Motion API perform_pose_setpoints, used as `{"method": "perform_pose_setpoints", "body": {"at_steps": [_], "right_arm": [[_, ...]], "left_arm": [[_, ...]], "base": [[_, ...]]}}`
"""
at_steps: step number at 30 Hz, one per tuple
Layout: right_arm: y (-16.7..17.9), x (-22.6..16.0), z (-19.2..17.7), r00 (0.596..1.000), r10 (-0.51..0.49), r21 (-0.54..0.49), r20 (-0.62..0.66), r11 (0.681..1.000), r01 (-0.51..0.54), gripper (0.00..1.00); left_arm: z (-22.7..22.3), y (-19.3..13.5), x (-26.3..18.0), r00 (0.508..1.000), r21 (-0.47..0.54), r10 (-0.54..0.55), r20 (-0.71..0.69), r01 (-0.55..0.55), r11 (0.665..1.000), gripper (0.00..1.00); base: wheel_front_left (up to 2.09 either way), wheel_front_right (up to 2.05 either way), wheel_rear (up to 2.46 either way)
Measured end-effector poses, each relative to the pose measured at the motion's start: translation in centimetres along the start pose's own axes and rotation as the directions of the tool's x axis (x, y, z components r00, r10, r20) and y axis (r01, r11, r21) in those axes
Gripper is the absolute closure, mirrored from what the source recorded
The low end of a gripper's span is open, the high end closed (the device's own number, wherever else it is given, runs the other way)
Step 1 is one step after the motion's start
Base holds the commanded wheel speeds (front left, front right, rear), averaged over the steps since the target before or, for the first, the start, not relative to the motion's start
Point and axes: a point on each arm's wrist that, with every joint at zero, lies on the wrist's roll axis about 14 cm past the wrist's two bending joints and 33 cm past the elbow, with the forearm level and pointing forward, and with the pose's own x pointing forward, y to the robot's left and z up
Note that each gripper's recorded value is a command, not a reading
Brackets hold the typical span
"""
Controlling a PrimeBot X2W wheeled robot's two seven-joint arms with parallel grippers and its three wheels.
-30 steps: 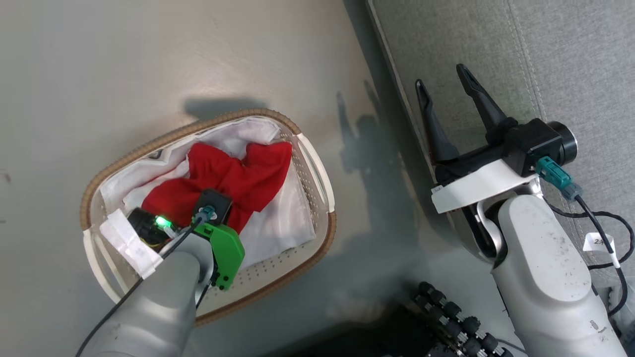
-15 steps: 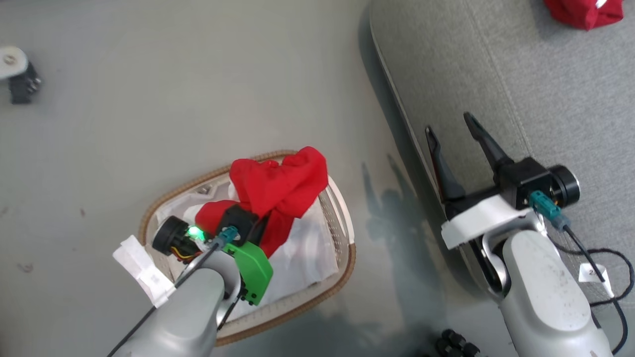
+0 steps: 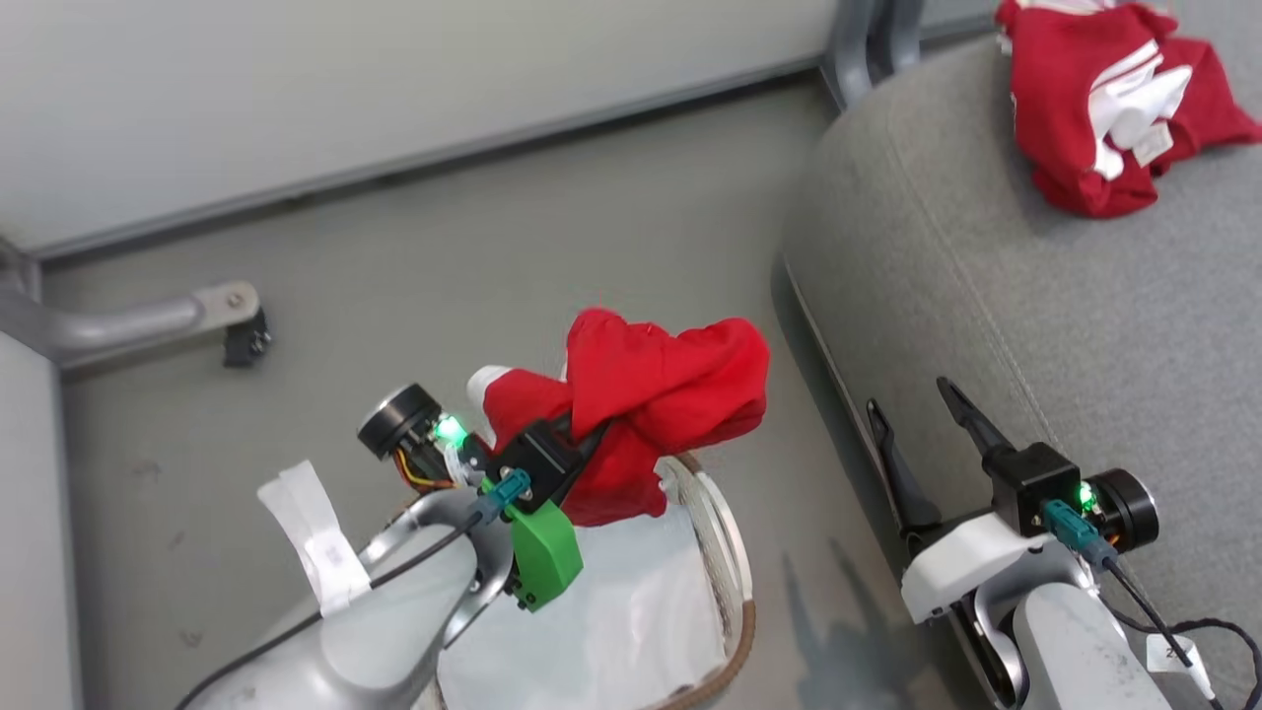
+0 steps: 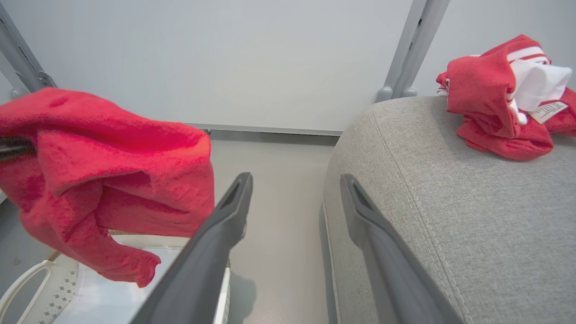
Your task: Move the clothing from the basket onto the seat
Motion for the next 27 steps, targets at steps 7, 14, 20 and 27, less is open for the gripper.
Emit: {"method": "perform_pose_setpoints", "body": {"at_steps": [7,14,20,27], "right_arm": [[1.5,-1.5,4.0,0.993,0.036,-0.010,0.112,0.999,-0.035,0.00],[4.3,-2.2,7.9,0.968,0.119,-0.037,0.221,0.993,-0.114,0.00],[7.3,-2.3,11.5,0.926,0.206,-0.059,0.317,0.978,-0.198,0.00],[11.3,-2.6,14.7,0.861,0.325,-0.096,0.391,0.945,-0.313,0.00]], "left_arm": [[8.4,2.2,-2.5,0.992,0.237,0.013,0.129,-0.043,0.971,1.00],[18.3,4.7,-5.4,0.961,0.419,0.025,0.274,-0.143,0.897,1.00],[24.8,5.7,-7.7,0.928,0.481,0.035,0.371,-0.225,0.847,1.00],[27.7,5.8,-8.1,0.910,0.500,0.025,0.413,-0.250,0.829,1.00]], "base": [[0.00,0.00,0.00],[0.00,0.00,0.00],[0.00,0.00,0.00],[0.00,0.00,0.00]]}}
